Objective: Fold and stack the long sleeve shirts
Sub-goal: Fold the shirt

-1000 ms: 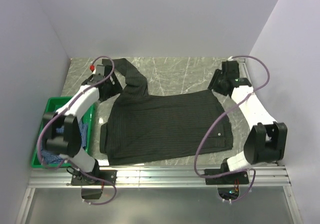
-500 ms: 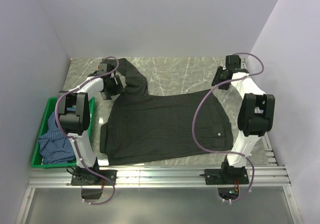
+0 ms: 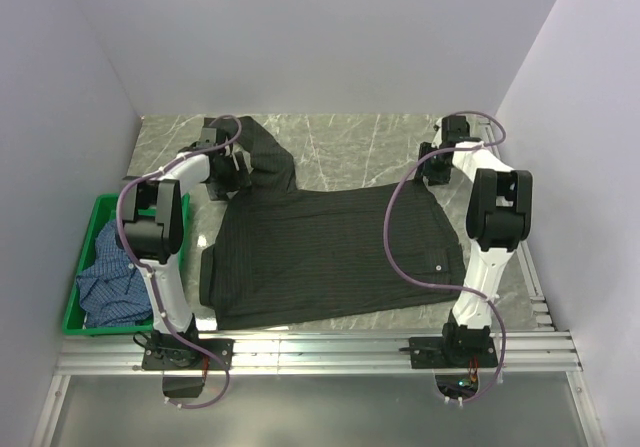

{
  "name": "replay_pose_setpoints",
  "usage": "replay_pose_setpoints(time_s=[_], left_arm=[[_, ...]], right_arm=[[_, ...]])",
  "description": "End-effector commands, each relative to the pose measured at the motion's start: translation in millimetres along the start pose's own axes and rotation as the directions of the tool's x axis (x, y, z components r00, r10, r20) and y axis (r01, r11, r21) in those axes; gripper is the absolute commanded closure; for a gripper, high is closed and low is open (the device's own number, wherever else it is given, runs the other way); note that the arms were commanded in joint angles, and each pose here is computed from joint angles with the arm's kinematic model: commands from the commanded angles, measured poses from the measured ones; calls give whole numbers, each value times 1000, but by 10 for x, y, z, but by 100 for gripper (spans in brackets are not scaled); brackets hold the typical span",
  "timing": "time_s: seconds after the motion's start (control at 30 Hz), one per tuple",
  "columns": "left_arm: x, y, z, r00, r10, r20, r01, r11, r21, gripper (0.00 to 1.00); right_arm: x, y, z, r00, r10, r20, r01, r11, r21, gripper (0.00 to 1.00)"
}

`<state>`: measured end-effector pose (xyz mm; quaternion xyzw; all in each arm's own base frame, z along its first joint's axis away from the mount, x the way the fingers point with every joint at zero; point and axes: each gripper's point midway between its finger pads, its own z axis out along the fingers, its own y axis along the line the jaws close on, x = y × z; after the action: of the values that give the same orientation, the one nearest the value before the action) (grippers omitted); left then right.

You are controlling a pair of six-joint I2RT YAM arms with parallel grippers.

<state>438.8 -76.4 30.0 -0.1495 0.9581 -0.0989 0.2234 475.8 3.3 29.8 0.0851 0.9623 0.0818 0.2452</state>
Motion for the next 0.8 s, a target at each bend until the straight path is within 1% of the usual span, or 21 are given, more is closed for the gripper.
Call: replay_pose_setpoints(time_s=[0.0,0.17,0.23,0.37,0.4,0.47,0.5,0.57,0.6,0.63,0.7,0.77], left_arm=[[199,76,146,996,5,-85,-7,1000,-16,24],[285,44,166,994,23,-109,-25,1000,-17,29],[311,45,169,993,33,-113,-35,999,-23,30],[344,46,196,991,36,-126,-39,999,-26,38],[351,39,195,991,37,-128,-40,999,-24,41],[352,46,203,991,43,-129,-46,999,-25,48],[345,54,208,991,43,-127,-47,998,-31,49],[350,64,212,991,44,-128,-49,998,-35,51],[365,62,223,990,47,-132,-51,998,-34,52],[376,65,229,990,46,-135,-51,998,-34,56],[368,64,237,990,45,-134,-50,998,-35,57],[383,74,265,989,50,-138,-56,998,-38,59]], right_arm=[[-110,85,-12,996,-84,10,85,995,-50,46],[14,130,50,992,-121,-32,119,991,-66,48],[27,129,76,992,-122,-34,120,991,-61,50],[26,186,101,992,-125,-31,122,989,-88,57],[30,191,104,992,-124,-33,120,988,-95,62],[52,210,114,992,-124,-35,119,987,-109,67],[56,223,110,992,-125,-35,120,986,-113,77],[52,213,111,992,-124,-32,120,987,-111,86],[51,218,109,992,-125,-31,121,986,-110,93],[56,210,107,992,-125,-33,121,987,-109,95],[48,188,104,992,-124,-31,120,988,-96,100],[48,178,112,992,-125,-31,122,989,-87,100]])
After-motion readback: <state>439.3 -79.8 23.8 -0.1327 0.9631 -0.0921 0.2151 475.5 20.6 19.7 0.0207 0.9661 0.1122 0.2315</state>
